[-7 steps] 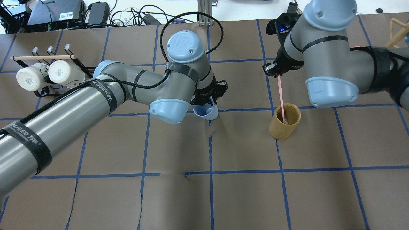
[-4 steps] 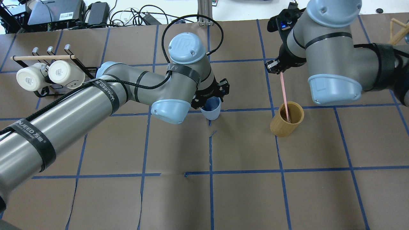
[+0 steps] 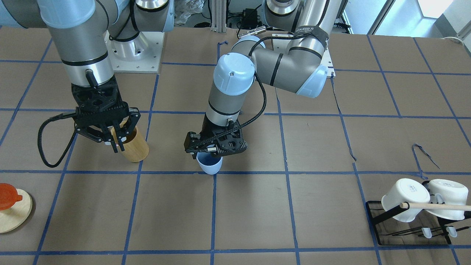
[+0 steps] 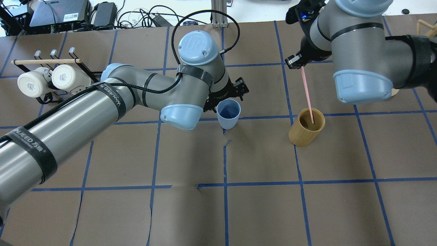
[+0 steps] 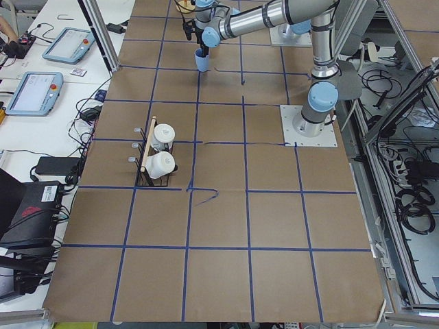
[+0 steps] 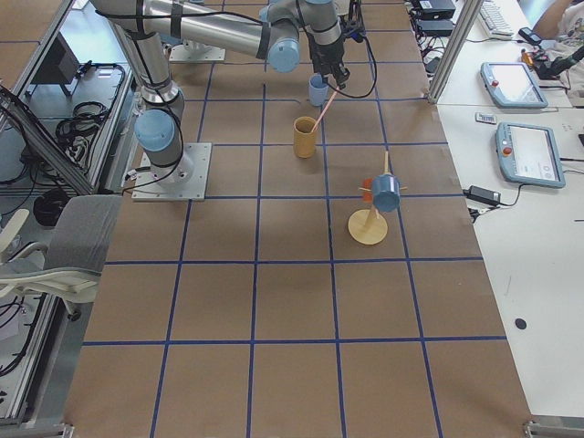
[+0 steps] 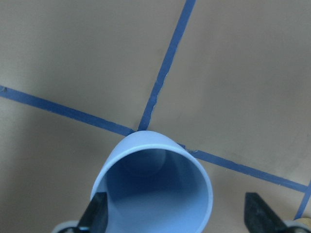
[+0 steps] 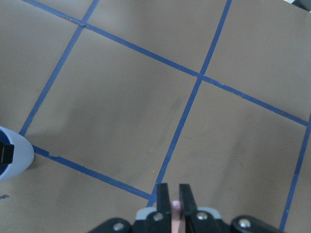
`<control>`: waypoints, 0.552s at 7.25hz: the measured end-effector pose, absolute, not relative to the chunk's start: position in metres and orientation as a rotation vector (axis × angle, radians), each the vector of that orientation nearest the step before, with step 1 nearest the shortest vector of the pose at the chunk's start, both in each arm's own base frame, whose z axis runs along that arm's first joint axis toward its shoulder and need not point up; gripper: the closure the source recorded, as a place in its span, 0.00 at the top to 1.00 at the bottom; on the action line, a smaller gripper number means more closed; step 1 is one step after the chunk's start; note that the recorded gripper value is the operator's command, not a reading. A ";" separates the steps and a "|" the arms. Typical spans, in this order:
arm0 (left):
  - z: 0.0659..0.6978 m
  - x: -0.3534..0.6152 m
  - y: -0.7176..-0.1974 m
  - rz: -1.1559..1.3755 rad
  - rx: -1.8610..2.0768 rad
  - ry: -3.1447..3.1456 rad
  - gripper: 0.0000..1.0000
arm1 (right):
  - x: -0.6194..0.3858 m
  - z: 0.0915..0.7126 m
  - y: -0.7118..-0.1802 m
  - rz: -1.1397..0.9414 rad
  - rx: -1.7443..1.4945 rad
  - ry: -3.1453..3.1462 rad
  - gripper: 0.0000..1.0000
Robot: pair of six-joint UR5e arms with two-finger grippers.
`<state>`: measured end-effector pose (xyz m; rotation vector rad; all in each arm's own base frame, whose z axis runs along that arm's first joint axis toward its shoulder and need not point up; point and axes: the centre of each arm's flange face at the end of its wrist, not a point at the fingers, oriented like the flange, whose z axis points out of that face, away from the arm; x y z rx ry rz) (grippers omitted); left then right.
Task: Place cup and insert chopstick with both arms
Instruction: 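Release the cup and raise the left gripper while the right holds the chopstick up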
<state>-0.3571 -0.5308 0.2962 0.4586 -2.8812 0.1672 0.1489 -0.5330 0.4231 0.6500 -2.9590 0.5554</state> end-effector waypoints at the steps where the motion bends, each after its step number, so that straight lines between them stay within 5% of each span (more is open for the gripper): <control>1: 0.320 -0.344 -0.545 0.202 0.435 -2.877 1.00 | 0.149 0.435 -0.535 0.587 0.648 -2.949 0.00; 4: 0.406 -0.284 -0.573 0.116 0.241 -2.965 1.00 | 0.153 0.487 -0.536 0.701 0.641 -2.921 0.00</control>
